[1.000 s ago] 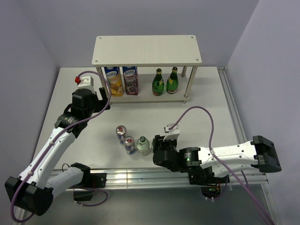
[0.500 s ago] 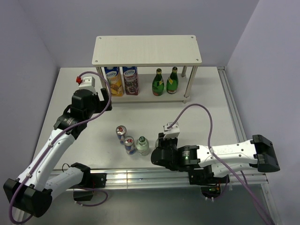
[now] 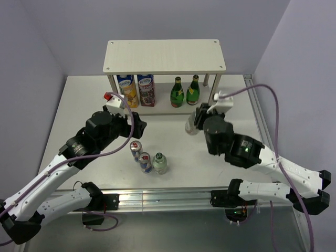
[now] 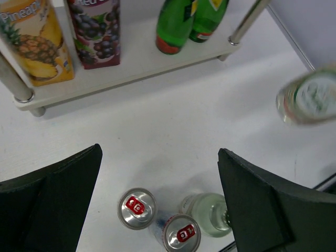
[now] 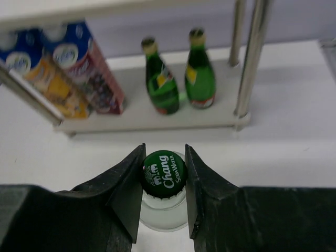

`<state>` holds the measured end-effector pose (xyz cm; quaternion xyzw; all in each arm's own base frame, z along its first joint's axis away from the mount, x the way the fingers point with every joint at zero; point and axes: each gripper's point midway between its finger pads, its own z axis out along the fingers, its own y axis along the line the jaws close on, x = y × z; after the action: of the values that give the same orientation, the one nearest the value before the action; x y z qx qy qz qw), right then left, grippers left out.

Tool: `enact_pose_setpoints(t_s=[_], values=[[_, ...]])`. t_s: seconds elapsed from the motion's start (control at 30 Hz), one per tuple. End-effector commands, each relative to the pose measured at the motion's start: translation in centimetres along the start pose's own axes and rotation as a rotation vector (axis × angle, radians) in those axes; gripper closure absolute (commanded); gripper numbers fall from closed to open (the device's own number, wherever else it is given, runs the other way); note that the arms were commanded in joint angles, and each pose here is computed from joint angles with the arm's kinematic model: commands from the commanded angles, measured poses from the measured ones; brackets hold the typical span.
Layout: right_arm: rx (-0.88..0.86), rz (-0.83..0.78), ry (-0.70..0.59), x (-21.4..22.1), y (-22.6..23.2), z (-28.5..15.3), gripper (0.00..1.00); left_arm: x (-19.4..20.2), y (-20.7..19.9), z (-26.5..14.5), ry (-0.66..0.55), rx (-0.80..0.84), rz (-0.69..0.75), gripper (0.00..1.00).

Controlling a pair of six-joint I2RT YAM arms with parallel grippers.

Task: Place and organize the beverage onto the shelf

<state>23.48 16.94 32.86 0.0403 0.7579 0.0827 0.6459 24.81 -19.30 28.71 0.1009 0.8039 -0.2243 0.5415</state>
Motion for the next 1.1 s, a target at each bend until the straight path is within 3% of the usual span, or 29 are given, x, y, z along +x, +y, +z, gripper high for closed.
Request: enact_pose_setpoints(t_s=[0.0,0.17,0.37,0.63,1.07], values=[[-0.001,0.103,-0.202,-11.9,0.3,0.7,1.0,-1.0,-1.2,-1.0,-0.039,0.064,0.047,0.01],[0.016,0.074,-0.28,-19.8,1.5,4.0,1.0,-0.2,-1.2,-1.4,-0.045,0.097,0.09,0.01],[0.094,0.06,-0.315,-24.5,1.4,8.7,1.0,0.8,0.5,-0.8,-0.03,0.015,0.104,0.01],[0.175,0.036,-0.335,-26.6,0.6,15.7,1.0,1.0,0.9,-0.6,-0.04,-0.003,0.109,0.01],[0.235,-0.001,-0.34,-26.5,-2.8,20.1,1.0,1.2,1.0,-0.4,-0.032,0.004,0.102,0.01]])
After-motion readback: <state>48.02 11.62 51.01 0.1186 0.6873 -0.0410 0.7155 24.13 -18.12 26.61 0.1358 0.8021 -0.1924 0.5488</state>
